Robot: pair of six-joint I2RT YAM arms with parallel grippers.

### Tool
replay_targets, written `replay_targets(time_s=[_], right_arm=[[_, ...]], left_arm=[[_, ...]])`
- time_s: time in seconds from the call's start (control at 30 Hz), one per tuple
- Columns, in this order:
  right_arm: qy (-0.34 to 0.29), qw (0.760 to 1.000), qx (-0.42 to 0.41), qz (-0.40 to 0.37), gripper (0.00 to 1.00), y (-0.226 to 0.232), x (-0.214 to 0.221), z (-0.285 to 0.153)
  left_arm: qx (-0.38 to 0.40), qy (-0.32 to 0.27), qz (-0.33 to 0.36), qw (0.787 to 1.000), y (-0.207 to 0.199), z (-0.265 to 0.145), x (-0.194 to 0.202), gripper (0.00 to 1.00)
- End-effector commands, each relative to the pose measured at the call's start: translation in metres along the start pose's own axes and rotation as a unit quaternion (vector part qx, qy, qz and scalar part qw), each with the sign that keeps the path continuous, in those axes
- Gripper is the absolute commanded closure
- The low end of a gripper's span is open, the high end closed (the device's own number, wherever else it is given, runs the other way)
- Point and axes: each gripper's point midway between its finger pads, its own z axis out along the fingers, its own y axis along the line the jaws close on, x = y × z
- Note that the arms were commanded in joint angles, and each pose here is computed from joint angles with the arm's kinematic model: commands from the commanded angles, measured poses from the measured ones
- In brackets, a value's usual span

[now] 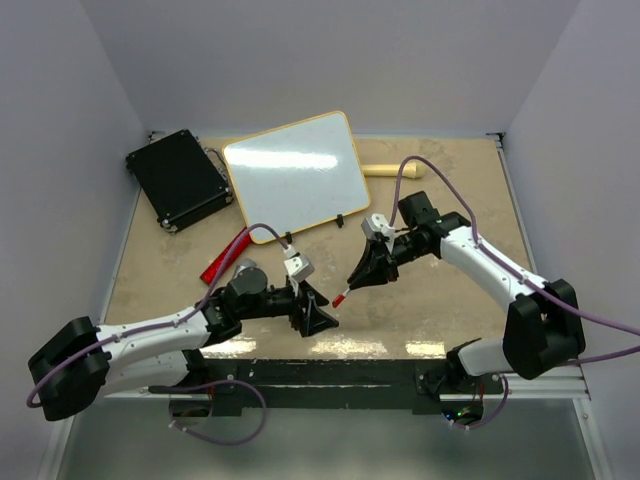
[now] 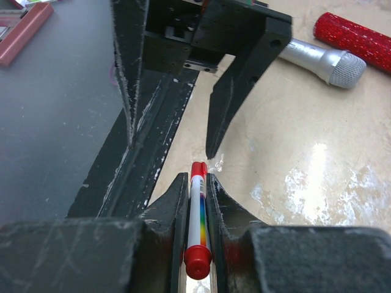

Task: Write a sentence on the whiteboard
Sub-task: Open the whiteboard marker at the center of the board.

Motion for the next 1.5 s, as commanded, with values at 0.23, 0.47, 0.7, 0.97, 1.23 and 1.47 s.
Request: replay_targets(time_s=[0.23,0.47,0.7,0.97,1.23,1.47], right_arm=[[-0.024,0.997,-0.040,-0.059,1.00,0.021,-0.019,0.005],[-0.024,0.997,-0.042,-0.054,1.00,0.023,-0.019,0.005],[-0.018,0.999,-0.038,-0.022,0.87,0.020,-0.018,0.006],[-0.022,0.999,0.013,0.037,0.40,-0.003,-0.027,0.007],[-0.019,0.997,0.017,0.079,0.47,-0.008,-0.023,0.009],[-0.008,0.996,0.016,0.092,0.68,-0.010,-0.017,0.013]], left_arm=[[0.063,-0.033,0.010,0.997,-0.017,0.024,-0.036,0.37],[0.088,-0.025,0.005,0.996,-0.020,0.036,-0.038,0.71],[0.079,-0.017,0.004,0.997,-0.015,0.036,-0.034,1.00],[-0.008,-0.025,0.037,0.999,0.008,0.021,-0.043,1.00],[-0.024,-0.010,0.041,0.999,0.014,0.022,-0.041,1.00],[-0.028,-0.006,0.047,0.999,0.015,0.025,-0.044,1.00]])
